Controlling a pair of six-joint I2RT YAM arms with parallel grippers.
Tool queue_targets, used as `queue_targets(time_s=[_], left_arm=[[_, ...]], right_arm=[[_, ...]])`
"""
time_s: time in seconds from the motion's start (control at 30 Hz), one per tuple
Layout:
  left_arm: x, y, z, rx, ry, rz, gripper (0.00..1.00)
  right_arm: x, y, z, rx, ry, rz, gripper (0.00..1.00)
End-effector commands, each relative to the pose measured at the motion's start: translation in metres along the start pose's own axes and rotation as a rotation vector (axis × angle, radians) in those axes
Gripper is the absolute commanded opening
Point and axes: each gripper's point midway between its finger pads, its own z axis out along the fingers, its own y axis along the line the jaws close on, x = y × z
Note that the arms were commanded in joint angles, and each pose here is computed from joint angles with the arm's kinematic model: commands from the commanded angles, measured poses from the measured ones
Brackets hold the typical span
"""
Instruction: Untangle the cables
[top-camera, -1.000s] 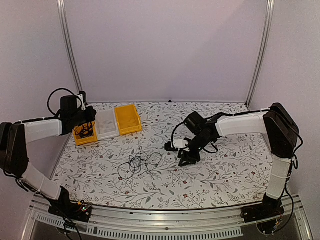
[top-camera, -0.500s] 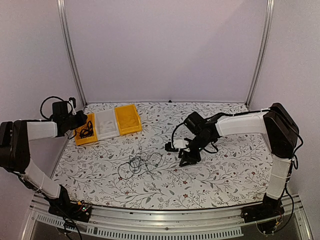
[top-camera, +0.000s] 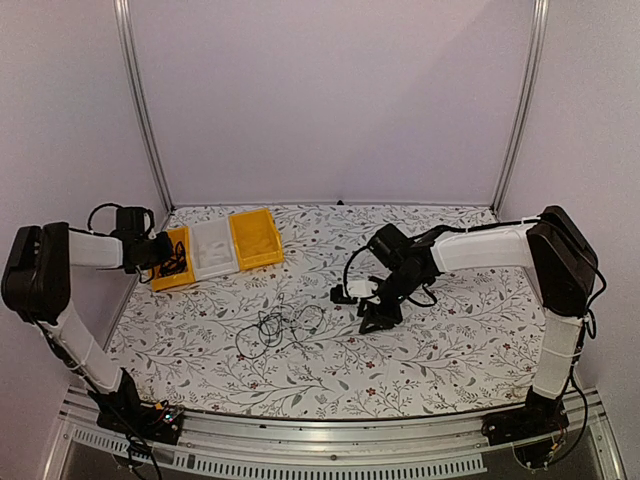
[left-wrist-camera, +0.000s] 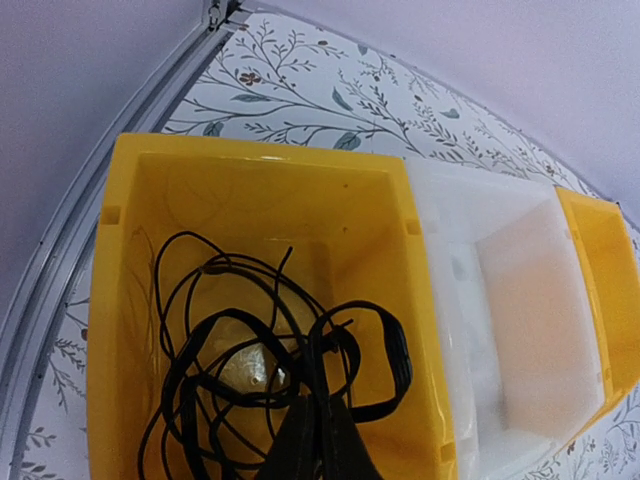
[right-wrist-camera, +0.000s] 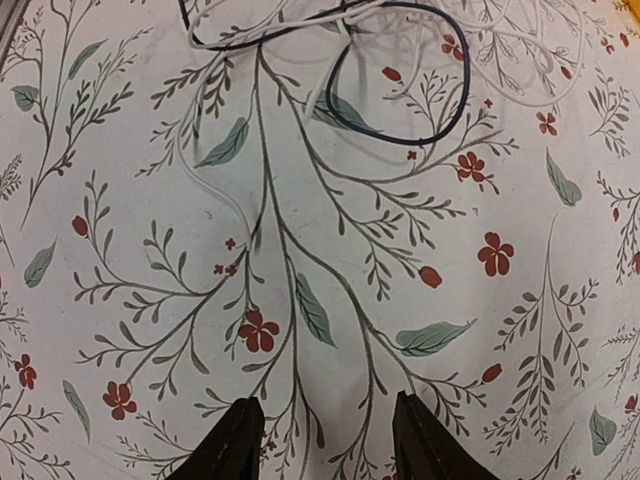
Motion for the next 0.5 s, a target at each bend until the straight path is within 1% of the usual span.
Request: queue_targets(time_s=[0.0,0.2,0.37,0.47], left_arm=[[-0.006,0.006,0.008,-0.030,0.010,-0.013,0.00],[-0.005,0.010,0.014,-0.053,0.032,0.005,0.00],[0.007,0.022,0.022,-0.124,0.113,0.009,0.02],[0.008,0.022,0.022,-0.124,0.118,0.018,0.02]], right_arm=[[-0.005,-0.004,-0.003,0.010,0.000,-0.013,0.49],[-0.003,-0.003,0.000,0.003,0.007,-0.011,0.49],[-0.002,-0.002,0.002,-0.006,0.014,-0.008,0.49],[-0.001,-0.002,0.003,-0.007,0.018,-0.007,0.49]])
